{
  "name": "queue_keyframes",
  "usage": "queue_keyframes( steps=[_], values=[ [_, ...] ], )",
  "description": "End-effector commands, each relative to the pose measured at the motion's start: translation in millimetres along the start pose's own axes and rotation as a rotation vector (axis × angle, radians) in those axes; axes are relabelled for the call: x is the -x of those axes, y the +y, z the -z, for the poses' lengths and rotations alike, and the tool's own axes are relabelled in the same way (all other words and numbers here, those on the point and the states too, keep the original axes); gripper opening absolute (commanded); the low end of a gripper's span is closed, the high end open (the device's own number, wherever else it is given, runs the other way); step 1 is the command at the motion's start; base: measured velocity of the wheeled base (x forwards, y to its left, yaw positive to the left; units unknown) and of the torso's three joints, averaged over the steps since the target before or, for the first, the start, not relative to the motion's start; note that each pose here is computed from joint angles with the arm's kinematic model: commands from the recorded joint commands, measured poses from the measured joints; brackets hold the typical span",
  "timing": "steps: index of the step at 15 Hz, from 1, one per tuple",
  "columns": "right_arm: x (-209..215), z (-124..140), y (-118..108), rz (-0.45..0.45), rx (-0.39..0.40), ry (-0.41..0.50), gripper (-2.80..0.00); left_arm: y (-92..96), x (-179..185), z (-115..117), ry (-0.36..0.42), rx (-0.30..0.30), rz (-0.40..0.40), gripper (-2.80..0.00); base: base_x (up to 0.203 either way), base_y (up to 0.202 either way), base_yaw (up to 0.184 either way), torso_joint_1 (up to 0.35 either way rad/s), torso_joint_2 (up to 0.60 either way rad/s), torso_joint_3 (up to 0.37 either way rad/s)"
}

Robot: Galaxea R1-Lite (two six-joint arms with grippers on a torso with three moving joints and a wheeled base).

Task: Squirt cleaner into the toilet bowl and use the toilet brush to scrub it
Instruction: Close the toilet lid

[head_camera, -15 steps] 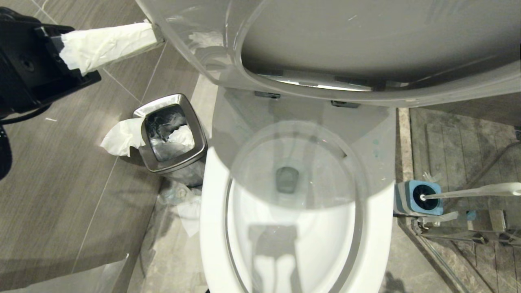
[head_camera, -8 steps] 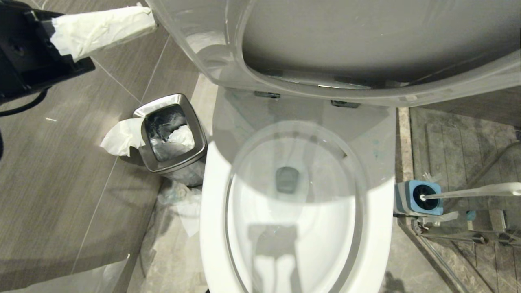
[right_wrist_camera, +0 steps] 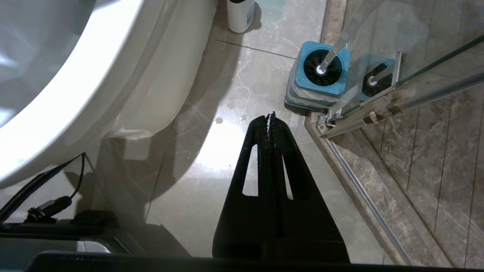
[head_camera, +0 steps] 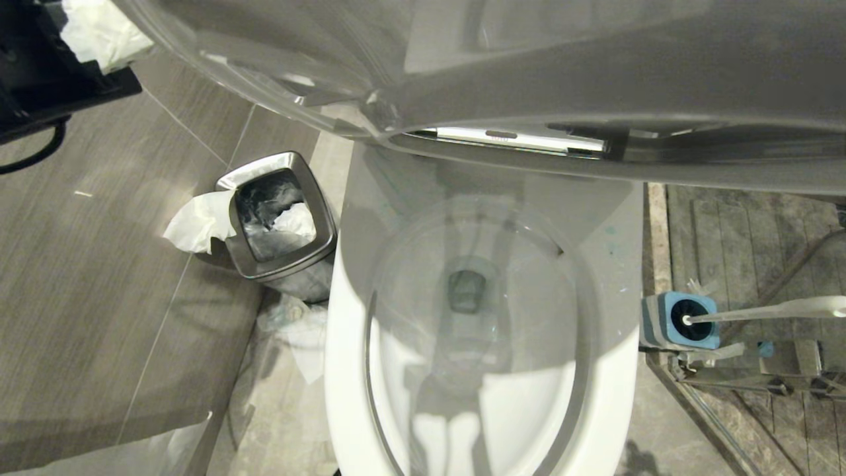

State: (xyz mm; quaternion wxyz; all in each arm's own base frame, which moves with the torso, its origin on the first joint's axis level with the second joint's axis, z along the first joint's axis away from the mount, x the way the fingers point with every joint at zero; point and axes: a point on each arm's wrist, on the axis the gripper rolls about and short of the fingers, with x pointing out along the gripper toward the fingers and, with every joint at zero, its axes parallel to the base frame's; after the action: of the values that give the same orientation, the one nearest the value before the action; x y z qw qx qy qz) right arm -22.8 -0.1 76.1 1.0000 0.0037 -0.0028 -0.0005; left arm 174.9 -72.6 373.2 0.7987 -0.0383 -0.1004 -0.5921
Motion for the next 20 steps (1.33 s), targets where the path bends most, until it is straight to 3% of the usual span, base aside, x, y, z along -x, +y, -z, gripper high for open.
queue_keyframes(
  steps=[1, 6, 11, 20],
  values=[
    [0, 0, 0, 0.0, 0.0, 0.001, -2.8, -0.2, 0, -2, -0.002, 0.008, 0.007, -2.8, 0.0, 0.0, 0.0, 0.0, 0.0, 0.0],
    [0, 0, 0, 0.0, 0.0, 0.001, -2.8, -3.9, 2, 0, 0.01, 0.036, 0.012, -2.8, 0.0, 0.0, 0.0, 0.0, 0.0, 0.0],
    [0, 0, 0, 0.0, 0.0, 0.001, -2.8, -9.7, 9, 18, 0.089, 0.154, -0.01, -2.8, 0.0, 0.0, 0.0, 0.0, 0.0, 0.0],
    [0, 0, 0, 0.0, 0.0, 0.001, -2.8, 4.0, 21, 40, 0.135, 0.156, -0.097, -2.8, 0.0, 0.0, 0.0, 0.0, 0.0, 0.0]
  ],
)
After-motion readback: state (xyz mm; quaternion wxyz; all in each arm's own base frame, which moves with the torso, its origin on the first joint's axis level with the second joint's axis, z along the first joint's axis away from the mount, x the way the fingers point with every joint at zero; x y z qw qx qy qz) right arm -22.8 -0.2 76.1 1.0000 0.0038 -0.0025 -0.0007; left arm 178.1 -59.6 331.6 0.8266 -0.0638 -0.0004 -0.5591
